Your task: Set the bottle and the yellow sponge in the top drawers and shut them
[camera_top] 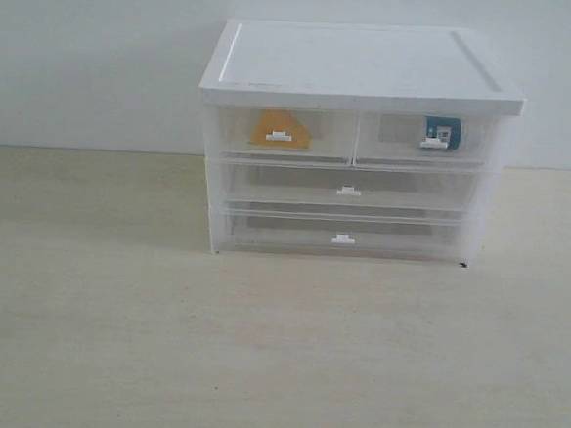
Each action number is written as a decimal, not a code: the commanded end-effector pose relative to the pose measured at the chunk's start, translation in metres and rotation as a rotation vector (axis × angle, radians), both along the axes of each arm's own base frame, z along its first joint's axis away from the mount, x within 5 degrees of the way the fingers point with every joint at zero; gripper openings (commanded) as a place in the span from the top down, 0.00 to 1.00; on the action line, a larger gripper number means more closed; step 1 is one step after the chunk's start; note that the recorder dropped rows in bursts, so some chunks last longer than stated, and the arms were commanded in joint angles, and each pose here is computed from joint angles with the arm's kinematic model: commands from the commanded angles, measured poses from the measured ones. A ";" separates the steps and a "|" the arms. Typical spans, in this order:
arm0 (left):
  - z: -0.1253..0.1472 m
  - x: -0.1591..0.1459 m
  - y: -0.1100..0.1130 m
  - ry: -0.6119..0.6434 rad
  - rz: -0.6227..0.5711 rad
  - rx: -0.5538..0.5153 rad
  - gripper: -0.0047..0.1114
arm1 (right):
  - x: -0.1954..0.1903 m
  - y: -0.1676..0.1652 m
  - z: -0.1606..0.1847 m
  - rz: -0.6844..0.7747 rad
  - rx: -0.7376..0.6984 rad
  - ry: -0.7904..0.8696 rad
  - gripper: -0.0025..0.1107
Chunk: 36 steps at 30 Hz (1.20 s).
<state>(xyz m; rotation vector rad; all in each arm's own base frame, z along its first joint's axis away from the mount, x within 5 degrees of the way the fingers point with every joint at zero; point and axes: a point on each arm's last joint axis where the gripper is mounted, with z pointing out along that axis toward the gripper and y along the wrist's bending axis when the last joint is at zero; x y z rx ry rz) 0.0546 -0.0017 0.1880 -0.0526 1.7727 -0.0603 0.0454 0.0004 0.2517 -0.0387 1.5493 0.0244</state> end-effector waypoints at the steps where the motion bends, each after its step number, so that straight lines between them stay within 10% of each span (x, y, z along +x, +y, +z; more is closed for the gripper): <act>1: -0.001 0.000 0.000 0.001 0.004 -0.016 0.92 | 0.005 0.003 -0.028 0.024 -0.020 0.094 0.98; 36: -0.001 0.000 0.000 0.001 0.004 -0.016 0.92 | 0.008 0.003 -0.068 0.028 -0.013 0.258 0.98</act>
